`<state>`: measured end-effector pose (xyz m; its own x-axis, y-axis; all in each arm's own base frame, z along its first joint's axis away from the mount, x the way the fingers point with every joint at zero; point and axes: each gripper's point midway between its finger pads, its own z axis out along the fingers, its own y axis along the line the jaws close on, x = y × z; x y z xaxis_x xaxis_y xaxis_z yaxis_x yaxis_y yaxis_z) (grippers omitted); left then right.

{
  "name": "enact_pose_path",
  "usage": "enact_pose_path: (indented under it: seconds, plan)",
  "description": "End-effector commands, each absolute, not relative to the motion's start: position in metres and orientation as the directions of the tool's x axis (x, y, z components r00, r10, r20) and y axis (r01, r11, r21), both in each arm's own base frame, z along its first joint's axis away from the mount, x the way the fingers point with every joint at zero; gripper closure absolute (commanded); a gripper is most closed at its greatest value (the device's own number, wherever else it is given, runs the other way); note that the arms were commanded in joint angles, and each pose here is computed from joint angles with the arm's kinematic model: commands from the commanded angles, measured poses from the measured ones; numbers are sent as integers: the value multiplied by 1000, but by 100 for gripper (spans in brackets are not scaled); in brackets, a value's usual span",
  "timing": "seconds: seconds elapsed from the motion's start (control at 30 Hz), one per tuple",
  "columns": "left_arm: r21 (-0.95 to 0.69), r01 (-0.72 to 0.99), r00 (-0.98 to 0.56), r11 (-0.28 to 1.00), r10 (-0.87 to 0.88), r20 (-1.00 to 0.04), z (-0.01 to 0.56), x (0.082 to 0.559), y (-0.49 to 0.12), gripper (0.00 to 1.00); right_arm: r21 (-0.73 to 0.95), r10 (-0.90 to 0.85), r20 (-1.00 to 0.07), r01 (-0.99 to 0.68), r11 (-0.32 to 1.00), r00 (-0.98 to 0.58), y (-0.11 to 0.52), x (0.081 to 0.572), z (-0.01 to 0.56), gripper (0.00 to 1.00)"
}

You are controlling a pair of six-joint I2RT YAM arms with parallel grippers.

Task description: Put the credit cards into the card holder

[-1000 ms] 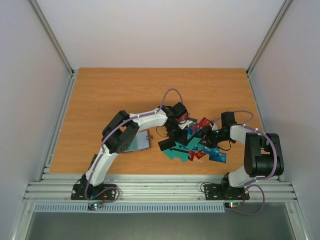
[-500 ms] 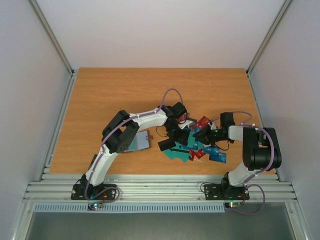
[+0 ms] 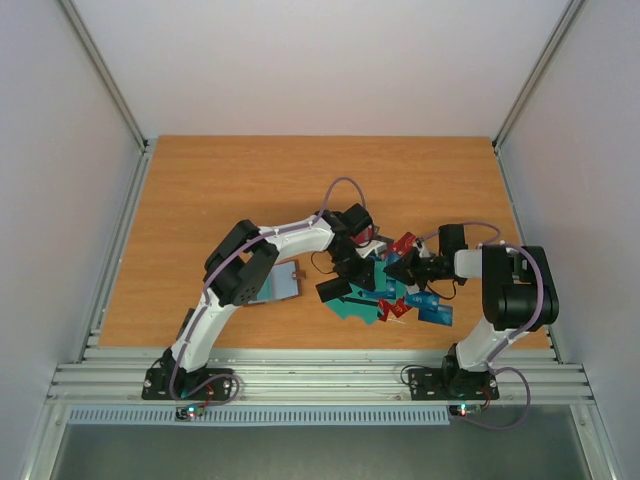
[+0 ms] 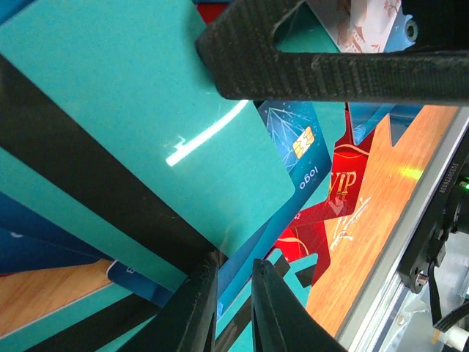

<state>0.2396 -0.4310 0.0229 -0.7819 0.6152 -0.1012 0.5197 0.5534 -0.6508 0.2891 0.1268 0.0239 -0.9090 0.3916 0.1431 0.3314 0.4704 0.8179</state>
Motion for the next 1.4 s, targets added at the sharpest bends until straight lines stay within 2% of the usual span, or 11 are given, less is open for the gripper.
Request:
enact_pose_path:
  seconds: [0.0, 0.3, 0.43, 0.63, 0.93, 1.17, 1.37]
  plan:
    - [-567, 511, -763, 646, 645, 47, -42, 218, -404, 83, 837, 337, 168, 315, 448, -926, 140, 280, 25, 98]
    - [-632, 478, -796, 610, 606, -17, -2, 225, -417, 80, 847, 323, 137, 280, 452, -936, 141, 279, 36, 99]
    - [-659, 435, -845, 613, 531, -63, 32, 237, -413, 75, 850, 306, 107, 246, 466, -946, 141, 274, 45, 99]
    - [-669, 323, -921, 670, 384, -60, 64, 264, -389, 75, 869, 299, 94, 225, 440, -950, 144, 273, 55, 99]
    - [-691, 281, -951, 666, 291, -105, 101, 282, -375, 72, 892, 307, 66, 195, 408, -949, 146, 282, 74, 99]
    - [-733, 239, -967, 636, 228, -117, 119, 292, -371, 63, 913, 312, 35, 157, 375, -949, 148, 288, 98, 99]
    - [-806, 227, -974, 547, 150, -172, 169, 307, -367, 54, 946, 321, -14, 92, 312, -947, 152, 298, 147, 99]
